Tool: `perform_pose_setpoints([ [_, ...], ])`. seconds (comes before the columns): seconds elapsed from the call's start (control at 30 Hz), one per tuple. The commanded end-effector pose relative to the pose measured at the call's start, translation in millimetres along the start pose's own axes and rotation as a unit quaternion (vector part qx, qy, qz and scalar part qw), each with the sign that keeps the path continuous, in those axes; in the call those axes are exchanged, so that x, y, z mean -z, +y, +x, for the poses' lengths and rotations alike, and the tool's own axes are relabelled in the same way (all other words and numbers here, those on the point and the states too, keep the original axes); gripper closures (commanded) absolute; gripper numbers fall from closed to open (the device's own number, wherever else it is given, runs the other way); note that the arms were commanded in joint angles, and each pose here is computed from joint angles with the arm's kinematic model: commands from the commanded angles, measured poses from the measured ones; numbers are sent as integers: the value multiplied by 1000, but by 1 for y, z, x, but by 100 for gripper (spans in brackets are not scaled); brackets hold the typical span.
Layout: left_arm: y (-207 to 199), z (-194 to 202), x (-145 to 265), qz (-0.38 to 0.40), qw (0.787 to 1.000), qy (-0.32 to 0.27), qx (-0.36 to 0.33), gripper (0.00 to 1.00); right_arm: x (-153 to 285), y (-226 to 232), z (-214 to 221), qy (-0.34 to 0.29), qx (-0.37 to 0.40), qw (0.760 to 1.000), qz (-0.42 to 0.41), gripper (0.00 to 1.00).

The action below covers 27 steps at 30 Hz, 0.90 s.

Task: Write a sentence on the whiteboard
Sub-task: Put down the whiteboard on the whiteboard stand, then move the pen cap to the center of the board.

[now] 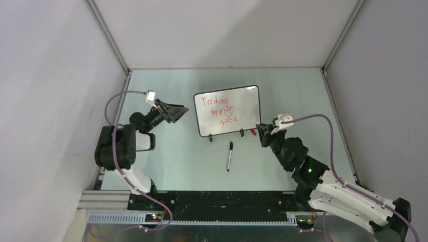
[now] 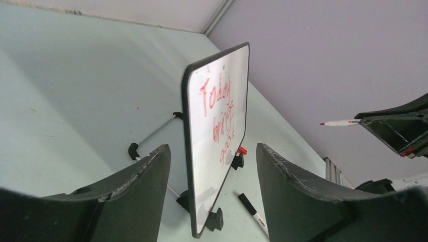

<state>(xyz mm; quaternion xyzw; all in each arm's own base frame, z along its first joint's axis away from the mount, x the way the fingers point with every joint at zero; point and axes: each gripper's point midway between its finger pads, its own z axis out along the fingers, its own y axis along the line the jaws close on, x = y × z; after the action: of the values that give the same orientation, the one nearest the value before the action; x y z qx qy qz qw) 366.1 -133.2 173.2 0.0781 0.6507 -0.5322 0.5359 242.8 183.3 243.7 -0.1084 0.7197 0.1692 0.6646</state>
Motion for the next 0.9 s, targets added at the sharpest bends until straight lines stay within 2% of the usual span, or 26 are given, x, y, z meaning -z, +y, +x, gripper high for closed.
perform_pose_setpoints([
  [0.0,-21,-28,14,-28,993,-68,-89,35,10,-21,2,-31,-14,999,39,100],
  [0.03,-29,-28,20,-36,991,-77,-106,36,11,-24,4,-39,-20,998,44,100],
  [0.07,-22,-25,23,-64,991,-75,-89,36,11,-30,10,-38,-19,997,59,100],
  [0.1,-34,-31,25,-66,987,-80,-119,36,12,-33,8,-45,-26,996,66,100],
  [0.13,-16,-17,29,-118,988,-55,-81,35,12,-38,11,-47,-31,995,82,100],
  [0.17,-30,-24,25,-120,983,-49,-130,35,12,-41,13,-48,-33,994,90,100],
  [0.2,-7,1,34,-195,976,-4,-93,37,13,-47,15,-51,-39,992,107,100],
  [0.23,-29,-8,25,-190,968,5,-166,38,14,-50,15,-54,-43,991,114,100],
  [0.27,-15,6,38,-254,953,37,-162,39,15,-55,16,-57,-48,989,128,100],
  [0.3,-36,4,34,-239,947,39,-209,38,17,-57,15,-62,-53,988,132,100],
  [0.33,-43,0,42,-251,942,34,-223,38,19,-61,16,-66,-54,986,140,100],
  [0.37,-51,6,44,-240,942,36,-232,32,21,-63,14,-75,-61,985,141,100],
  [0.43,-63,6,50,-222,944,12,-243,5,26,-69,14,-90,-70,982,149,100],
  [0.47,-74,-6,55,-217,944,-26,-248,2,30,-73,13,-101,-77,980,155,100],
  [0.53,-64,-3,77,-256,942,-106,-188,1,35,-80,13,-117,-84,976,161,100],
  [0.57,-57,-12,89,-289,933,-162,-140,1,37,-81,13,-121,-85,976,162,100],
  [0.6,-59,-13,99,-287,930,-203,-111,1,39,-83,16,-126,-84,975,161,100],
  [0.63,-59,-19,107,-294,921,-235,-104,1,40,-85,21,-125,-81,976,162,100],
  [0.73,-79,-30,118,-252,916,-299,-83,1,44,-87,21,-131,-86,974,161,100],
  [0.77,-69,-28,124,-276,909,-307,-57,1,44,-88,22,-131,-86,974,163,100],
  [0.8,-72,-32,125,-269,905,-331,5,1,44,-89,22,-133,-87,974,164,100],
  [0.87,-64,-24,121,-273,903,-326,58,1,45,-91,22,-132,-84,973,169,100],
])
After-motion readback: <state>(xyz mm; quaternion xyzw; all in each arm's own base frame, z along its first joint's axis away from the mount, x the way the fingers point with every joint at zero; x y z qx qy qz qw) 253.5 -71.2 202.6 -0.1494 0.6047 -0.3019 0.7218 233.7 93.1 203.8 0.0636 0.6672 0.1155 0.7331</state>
